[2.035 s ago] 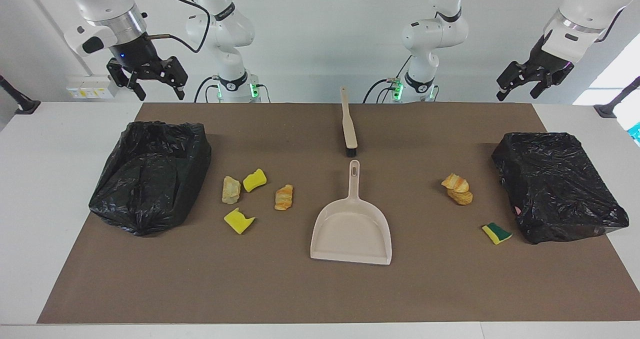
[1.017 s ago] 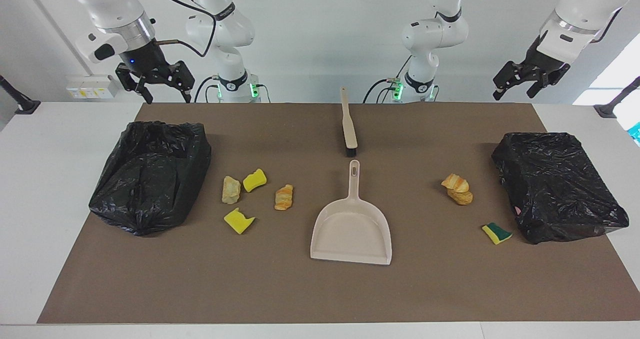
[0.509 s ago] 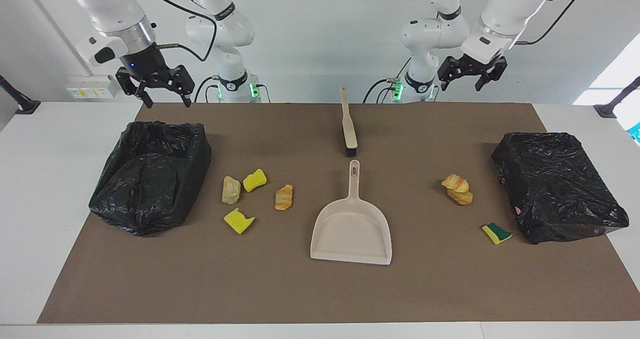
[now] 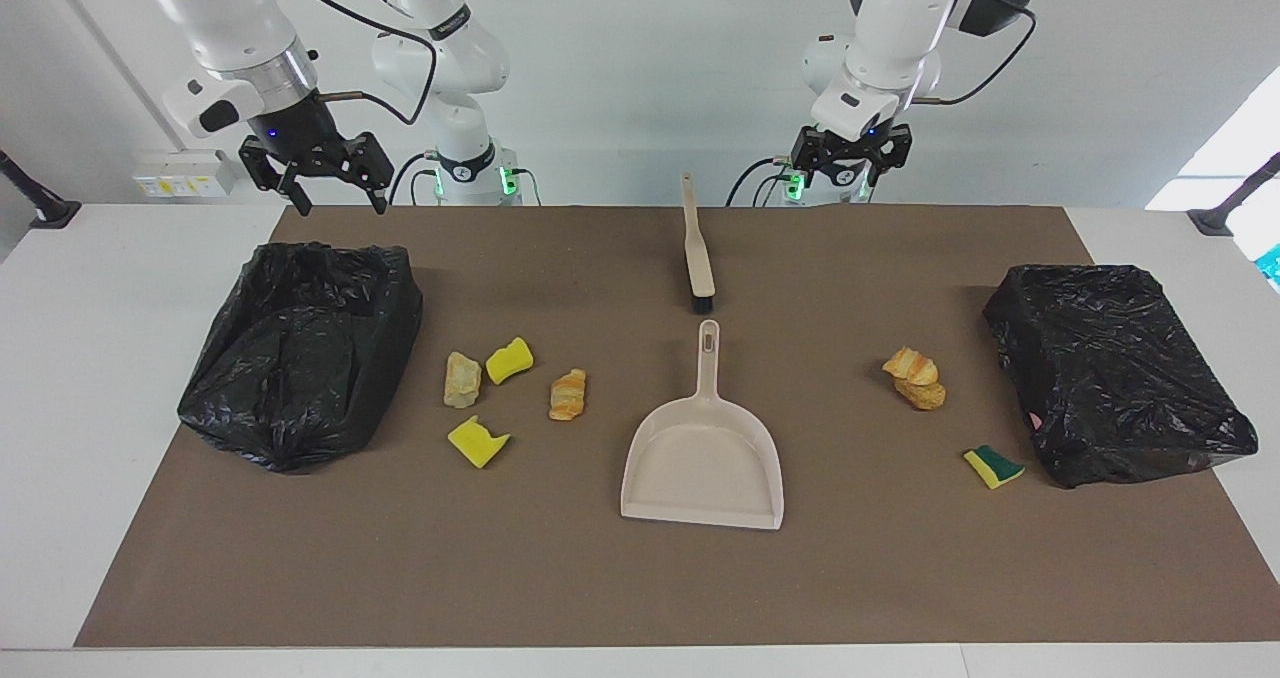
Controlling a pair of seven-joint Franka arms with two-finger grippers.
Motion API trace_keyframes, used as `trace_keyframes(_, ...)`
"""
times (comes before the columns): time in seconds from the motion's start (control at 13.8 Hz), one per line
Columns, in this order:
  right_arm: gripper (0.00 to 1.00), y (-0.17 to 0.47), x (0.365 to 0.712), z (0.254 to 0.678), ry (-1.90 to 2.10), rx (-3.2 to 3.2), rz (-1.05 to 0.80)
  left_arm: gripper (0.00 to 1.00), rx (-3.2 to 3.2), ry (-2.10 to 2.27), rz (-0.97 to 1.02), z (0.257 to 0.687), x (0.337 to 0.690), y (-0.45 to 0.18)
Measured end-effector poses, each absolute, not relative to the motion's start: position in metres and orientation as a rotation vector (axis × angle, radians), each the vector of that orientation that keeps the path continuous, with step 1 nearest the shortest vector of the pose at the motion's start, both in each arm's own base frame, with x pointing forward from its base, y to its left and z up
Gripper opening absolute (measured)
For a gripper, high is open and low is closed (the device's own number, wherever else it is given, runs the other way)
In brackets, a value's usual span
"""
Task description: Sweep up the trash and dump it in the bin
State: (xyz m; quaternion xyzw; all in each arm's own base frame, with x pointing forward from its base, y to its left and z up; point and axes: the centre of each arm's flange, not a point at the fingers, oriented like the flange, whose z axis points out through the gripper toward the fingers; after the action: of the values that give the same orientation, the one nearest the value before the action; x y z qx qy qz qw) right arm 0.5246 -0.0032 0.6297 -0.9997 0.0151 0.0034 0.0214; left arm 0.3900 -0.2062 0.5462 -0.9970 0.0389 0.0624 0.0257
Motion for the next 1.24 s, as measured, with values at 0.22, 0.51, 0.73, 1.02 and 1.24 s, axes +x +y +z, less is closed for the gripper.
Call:
trace_keyframes(0.22,1.0,0.0,0.527,0.625,0.033,-3.101,0.026,1.0,-3.088,0.132,0.159,0.529,0.379,-0.23)
trace_keyframes(0.51,1.0,0.043,0.542,0.603,-0.095,-3.1,0.065,1.0,-3.113,0.167,0.169,0.514,0.365,-0.252)
trace_keyframes(0.73,1.0,0.068,0.561,0.581,-0.155,-3.093,0.034,1.0,-3.113,0.183,0.165,0.486,0.34,-0.281)
trace_keyframes(1.02,1.0,0.109,0.585,0.544,-0.17,-3.085,-0.007,1.0,-3.088,0.239,0.179,0.446,0.305,-0.309)
trace_keyframes(1.24,1.0,0.139,0.601,0.508,-0.128,-3.081,-0.009,1.0,-3.075,0.265,0.178,0.404,0.279,-0.322)
